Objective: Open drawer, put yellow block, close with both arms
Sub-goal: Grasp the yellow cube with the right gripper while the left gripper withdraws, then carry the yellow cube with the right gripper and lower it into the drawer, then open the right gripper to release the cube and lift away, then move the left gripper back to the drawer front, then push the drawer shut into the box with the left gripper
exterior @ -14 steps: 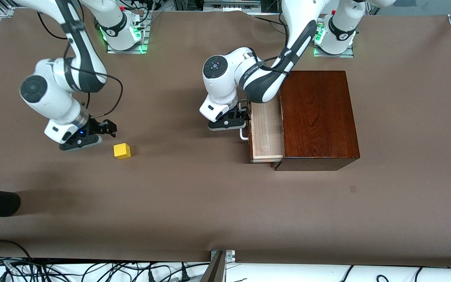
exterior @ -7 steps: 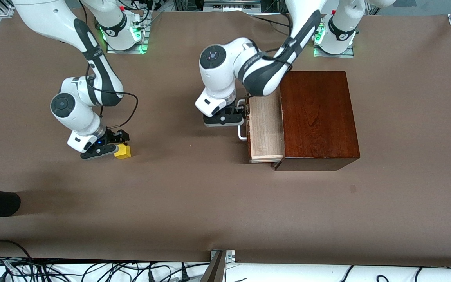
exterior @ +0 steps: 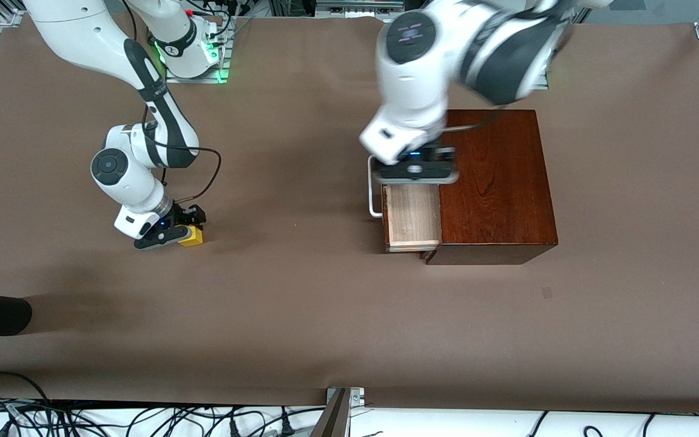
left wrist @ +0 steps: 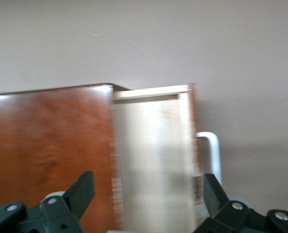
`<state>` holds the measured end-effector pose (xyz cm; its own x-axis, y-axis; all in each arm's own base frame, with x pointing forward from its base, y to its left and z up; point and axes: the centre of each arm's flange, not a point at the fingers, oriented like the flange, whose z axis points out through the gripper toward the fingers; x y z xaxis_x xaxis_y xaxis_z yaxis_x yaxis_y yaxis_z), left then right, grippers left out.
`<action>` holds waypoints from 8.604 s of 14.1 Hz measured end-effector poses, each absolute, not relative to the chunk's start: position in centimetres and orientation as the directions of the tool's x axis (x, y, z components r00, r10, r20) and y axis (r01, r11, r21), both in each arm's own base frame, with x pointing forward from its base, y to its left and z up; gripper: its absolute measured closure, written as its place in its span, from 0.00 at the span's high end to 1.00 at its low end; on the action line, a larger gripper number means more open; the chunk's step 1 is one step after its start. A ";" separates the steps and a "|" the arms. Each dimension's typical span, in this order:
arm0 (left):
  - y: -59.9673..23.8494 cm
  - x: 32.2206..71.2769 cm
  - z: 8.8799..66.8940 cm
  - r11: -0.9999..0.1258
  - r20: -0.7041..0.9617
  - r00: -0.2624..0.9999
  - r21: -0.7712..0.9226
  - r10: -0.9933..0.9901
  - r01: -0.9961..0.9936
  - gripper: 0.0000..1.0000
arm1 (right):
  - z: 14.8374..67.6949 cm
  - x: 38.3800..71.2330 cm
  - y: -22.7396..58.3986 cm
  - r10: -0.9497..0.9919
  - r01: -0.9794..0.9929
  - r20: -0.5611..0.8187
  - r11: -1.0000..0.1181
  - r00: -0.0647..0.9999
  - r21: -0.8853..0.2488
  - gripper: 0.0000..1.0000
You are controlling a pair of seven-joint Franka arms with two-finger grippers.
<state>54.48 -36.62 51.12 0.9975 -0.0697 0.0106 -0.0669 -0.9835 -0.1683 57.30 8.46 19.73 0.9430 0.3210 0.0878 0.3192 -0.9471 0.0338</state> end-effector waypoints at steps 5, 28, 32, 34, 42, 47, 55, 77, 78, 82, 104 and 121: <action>-21.4 58.8 55.9 -0.983 -0.081 0.986 -0.099 -0.149 -0.156 1.00 | 21.6 59.1 9.5 0.335 0.333 0.138 -0.942 0.932 0.043 0.56; -3.9 55.6 58.6 -1.000 -0.040 0.999 -0.020 -0.015 -0.016 1.00 | 42.9 42.5 59.5 0.978 0.984 0.147 -0.159 0.145 0.085 0.56; -3.9 55.6 58.6 -1.000 -0.040 0.999 -0.020 -0.016 -0.017 1.00 | 38.5 39.5 64.6 0.994 0.986 0.103 -0.040 0.024 0.162 0.56; -3.9 55.6 58.6 -1.000 -0.040 0.999 -0.020 -0.017 -0.018 1.00 | 36.7 39.6 65.4 0.995 0.984 0.104 -0.010 -0.009 0.180 0.56; -3.9 55.6 58.6 -1.000 -0.039 0.999 -0.019 -0.021 -0.022 1.00 | 33.0 40.5 65.2 0.998 0.986 0.062 0.020 -0.030 0.165 0.56; -4.0 55.6 58.6 -1.000 -0.038 0.999 -0.019 -0.023 -0.024 1.00 | 32.1 41.1 64.9 0.998 0.987 0.052 0.014 -0.023 0.158 0.56; -4.8 55.6 58.6 -0.999 -0.035 0.999 -0.019 -0.037 -0.038 1.00 | 31.7 42.2 64.0 0.999 0.988 0.042 -0.003 -0.004 0.156 0.93; -18.3 53.2 54.0 -0.813 -0.146 0.804 0.206 -0.576 -0.545 1.00 | 65.4 61.5 20.4 0.706 0.711 0.132 -0.703 0.696 0.015 1.00; -21.8 52.2 53.6 -0.773 -0.145 0.765 0.232 -0.628 -0.590 1.00 | 65.9 60.6 18.7 0.687 0.692 0.121 -0.722 0.717 -0.002 1.00; -31.1 50.7 51.5 -0.641 -0.136 0.634 0.305 -0.762 -0.705 1.00 | 65.6 55.6 12.1 0.561 0.566 0.091 -0.823 0.823 -0.043 1.00; -48.5 49.4 29.4 0.140 -0.047 -0.149 0.155 -0.988 -0.978 1.00 | 58.3 57.0 9.8 0.337 0.339 0.057 -0.940 0.940 -0.039 1.00; -39.3 53.0 28.9 0.001 -0.221 -0.078 0.330 -0.972 -0.944 1.00 | 58.9 57.2 9.4 0.330 0.331 0.023 -0.943 0.944 -0.042 1.00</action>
<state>53.03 -39.31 28.94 -0.0783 -0.9722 -0.2207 -0.9439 0.0011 0.3302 57.20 9.40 58.92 0.9436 0.3304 0.0228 0.3311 -0.9427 -0.0415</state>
